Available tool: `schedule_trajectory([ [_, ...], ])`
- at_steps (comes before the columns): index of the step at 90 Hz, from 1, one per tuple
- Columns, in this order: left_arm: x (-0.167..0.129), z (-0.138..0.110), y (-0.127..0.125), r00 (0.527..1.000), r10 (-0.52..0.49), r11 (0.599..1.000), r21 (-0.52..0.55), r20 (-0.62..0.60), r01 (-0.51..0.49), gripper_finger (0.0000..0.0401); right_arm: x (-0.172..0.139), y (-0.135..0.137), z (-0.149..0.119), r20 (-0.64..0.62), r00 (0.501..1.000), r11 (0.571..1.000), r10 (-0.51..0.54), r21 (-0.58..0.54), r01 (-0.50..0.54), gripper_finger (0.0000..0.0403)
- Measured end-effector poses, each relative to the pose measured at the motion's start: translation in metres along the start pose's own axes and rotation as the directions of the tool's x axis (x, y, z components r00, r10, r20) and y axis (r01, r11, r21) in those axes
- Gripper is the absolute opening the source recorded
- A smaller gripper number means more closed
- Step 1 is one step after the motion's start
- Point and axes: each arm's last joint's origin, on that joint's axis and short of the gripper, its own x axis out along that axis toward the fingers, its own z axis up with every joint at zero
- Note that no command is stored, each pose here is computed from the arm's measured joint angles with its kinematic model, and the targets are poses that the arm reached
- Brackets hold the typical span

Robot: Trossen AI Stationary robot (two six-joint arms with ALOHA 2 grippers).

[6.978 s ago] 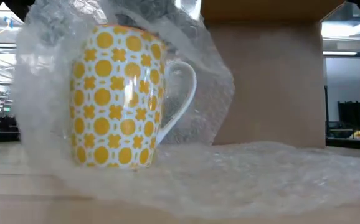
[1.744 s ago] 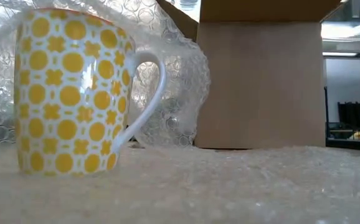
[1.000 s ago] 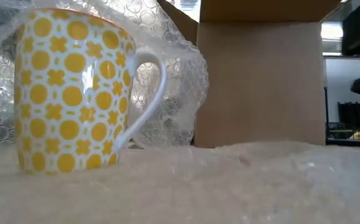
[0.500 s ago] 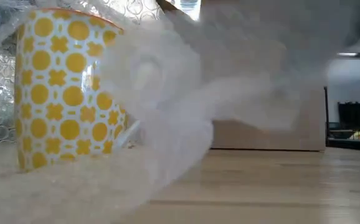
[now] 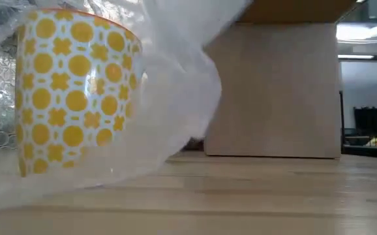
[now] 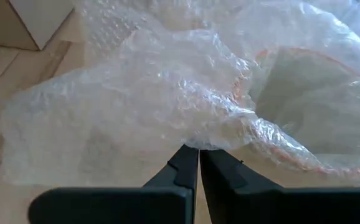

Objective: Wrap mug
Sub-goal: Wrap the orange cup with the bubble wrap

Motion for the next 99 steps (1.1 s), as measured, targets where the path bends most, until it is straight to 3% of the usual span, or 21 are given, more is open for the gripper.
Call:
schedule_trajectory([
  [35,-0.001,0.005,0.001,0.995,0.074,0.997,-0.012,0.06,-0.073,0.0,0.009,-0.013,0.023,0.114,0.989,0.992,0.089,0.081,-0.098,0.0],
  [68,-0.007,0.027,-0.01,0.996,0.027,0.999,0.041,0.086,-0.03,0.0,0.013,-0.02,0.03,0.16,0.98,0.983,0.119,0.118,-0.138,0.0],
  [99,-0.035,0.072,-0.029,0.997,-0.064,0.99,0.132,0.049,0.057,0.0,0.024,-0.03,0.033,0.17,0.981,0.982,0.096,0.143,-0.121,0.0],
])
